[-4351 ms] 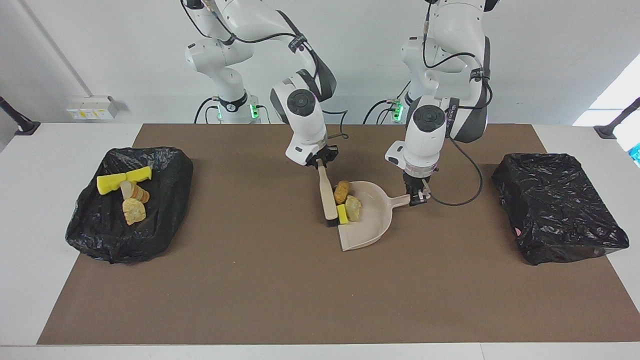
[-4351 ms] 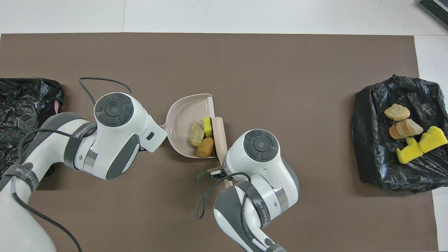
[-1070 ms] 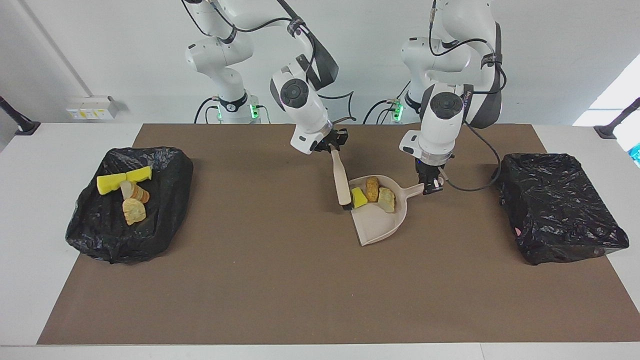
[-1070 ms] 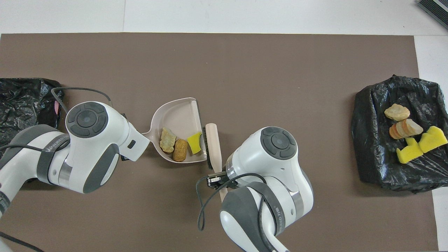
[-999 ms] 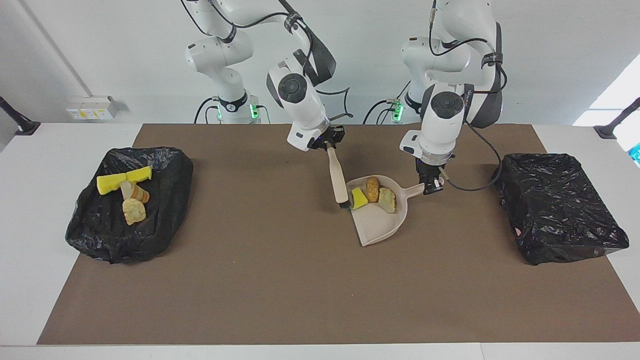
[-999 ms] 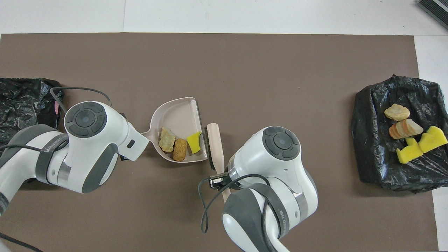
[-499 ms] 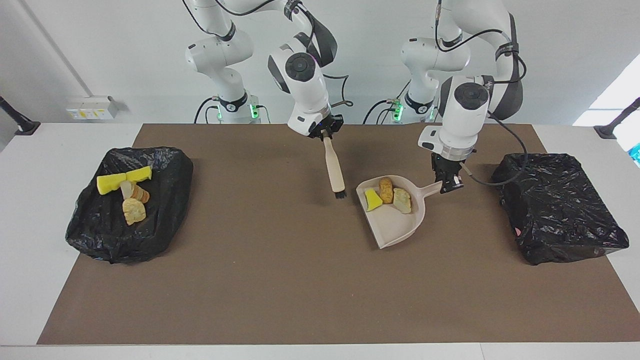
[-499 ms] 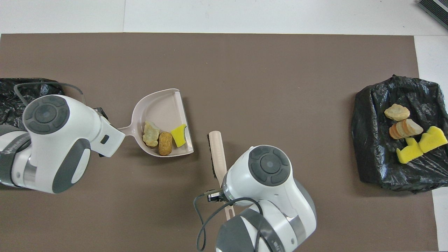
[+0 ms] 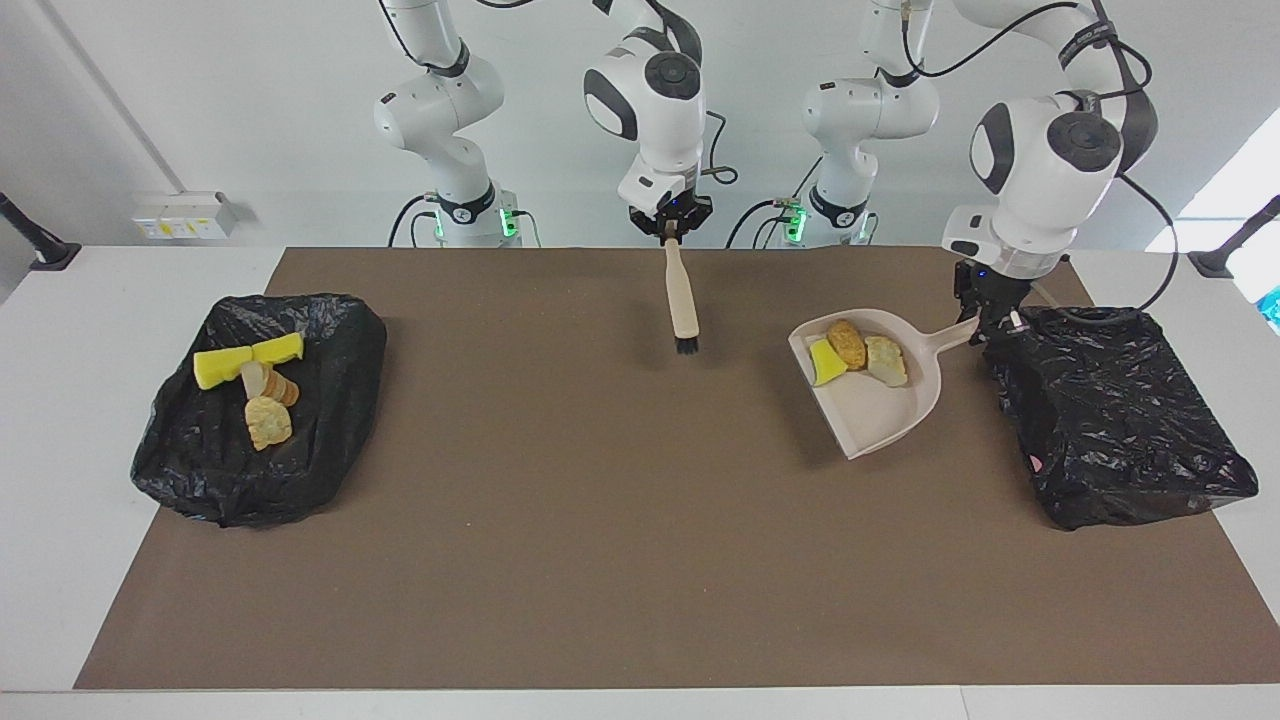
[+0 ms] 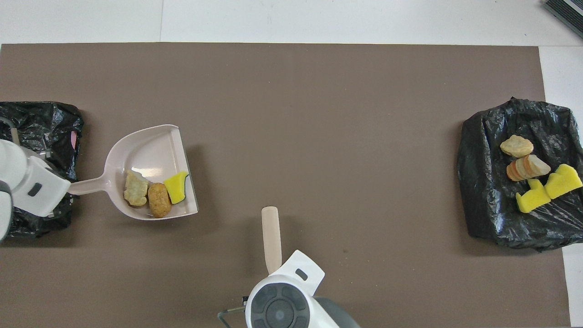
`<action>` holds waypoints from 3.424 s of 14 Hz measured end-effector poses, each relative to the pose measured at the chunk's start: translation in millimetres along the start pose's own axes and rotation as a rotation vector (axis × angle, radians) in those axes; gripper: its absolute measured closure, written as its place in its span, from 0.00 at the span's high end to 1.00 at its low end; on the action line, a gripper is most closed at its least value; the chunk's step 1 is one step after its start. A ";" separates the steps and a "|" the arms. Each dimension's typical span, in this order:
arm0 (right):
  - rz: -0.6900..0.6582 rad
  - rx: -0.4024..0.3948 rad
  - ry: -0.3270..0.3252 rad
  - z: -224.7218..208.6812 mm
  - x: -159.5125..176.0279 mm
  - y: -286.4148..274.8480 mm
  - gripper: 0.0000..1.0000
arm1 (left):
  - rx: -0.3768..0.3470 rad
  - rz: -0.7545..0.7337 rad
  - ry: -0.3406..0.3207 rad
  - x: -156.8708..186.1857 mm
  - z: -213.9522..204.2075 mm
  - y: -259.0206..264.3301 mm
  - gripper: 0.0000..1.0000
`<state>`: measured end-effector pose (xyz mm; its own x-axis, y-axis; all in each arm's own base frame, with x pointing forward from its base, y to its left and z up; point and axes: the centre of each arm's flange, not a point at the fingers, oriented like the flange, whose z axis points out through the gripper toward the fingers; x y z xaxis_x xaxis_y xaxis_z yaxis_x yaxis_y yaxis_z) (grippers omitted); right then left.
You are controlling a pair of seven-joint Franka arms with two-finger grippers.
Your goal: Sweep and dump trash in bin
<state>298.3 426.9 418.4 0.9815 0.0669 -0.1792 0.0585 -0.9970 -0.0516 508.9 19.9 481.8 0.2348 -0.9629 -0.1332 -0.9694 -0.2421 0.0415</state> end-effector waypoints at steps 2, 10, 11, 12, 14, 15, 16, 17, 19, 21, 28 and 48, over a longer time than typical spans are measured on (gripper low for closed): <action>0.016 -0.015 0.009 17.6 -19.2 -18.1 0.26 | -0.037 -0.067 0.012 -39.7 -13.2 -4.0 0.33; 0.032 -0.042 0.002 81.3 -20.1 -39.2 0.33 | -0.009 -0.142 0.124 -230.6 -57.6 -7.0 0.33; 0.031 -0.043 0.003 78.9 -19.7 -39.8 0.42 | 0.001 -0.166 0.130 -258.2 -63.6 -5.9 0.33; 0.027 -0.049 0.003 74.5 -19.1 -40.8 0.52 | 0.010 -0.190 0.130 -282.1 -70.2 -6.4 0.33; 0.022 -0.071 0.005 55.8 -13.5 -42.2 0.75 | 0.024 -0.223 0.116 -314.2 -79.2 -13.1 0.33; 0.029 -0.075 0.005 42.1 -7.8 -41.5 0.87 | 0.026 -0.230 0.096 -323.3 -80.0 -17.8 0.33; 0.034 -0.077 0.003 24.9 -0.1 -38.3 0.97 | 0.027 -0.232 0.066 -330.8 -80.4 -23.4 0.33; 0.024 -0.079 -0.002 3.9 9.2 -31.8 1.00 | 0.033 -0.234 0.026 -339.1 -81.4 -29.9 0.33; -0.007 -0.078 -0.011 -35.6 26.2 -11.5 1.00 | 0.063 -0.236 -0.049 -359.3 -82.1 -41.0 0.33; -0.047 -0.077 -0.023 -74.0 42.0 17.4 1.00 | 0.096 -0.222 -0.124 -377.5 -79.1 -51.0 0.33; -0.184 -0.058 -0.015 -176.3 110.5 140.3 1.00 | 0.099 -0.050 -0.392 -343.7 -75.7 -90.1 0.33; 0.132 -0.085 0.129 -254.2 166.0 441.1 1.00 | 0.276 0.070 -0.384 -251.6 -132.6 -111.1 0.33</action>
<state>533.3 -12.0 615.7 0.9965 -0.0651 -0.0518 -0.0627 -0.9969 0.0479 567.1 273.3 642.0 0.1747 -0.8494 -0.4980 -0.9771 -0.0874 -0.1938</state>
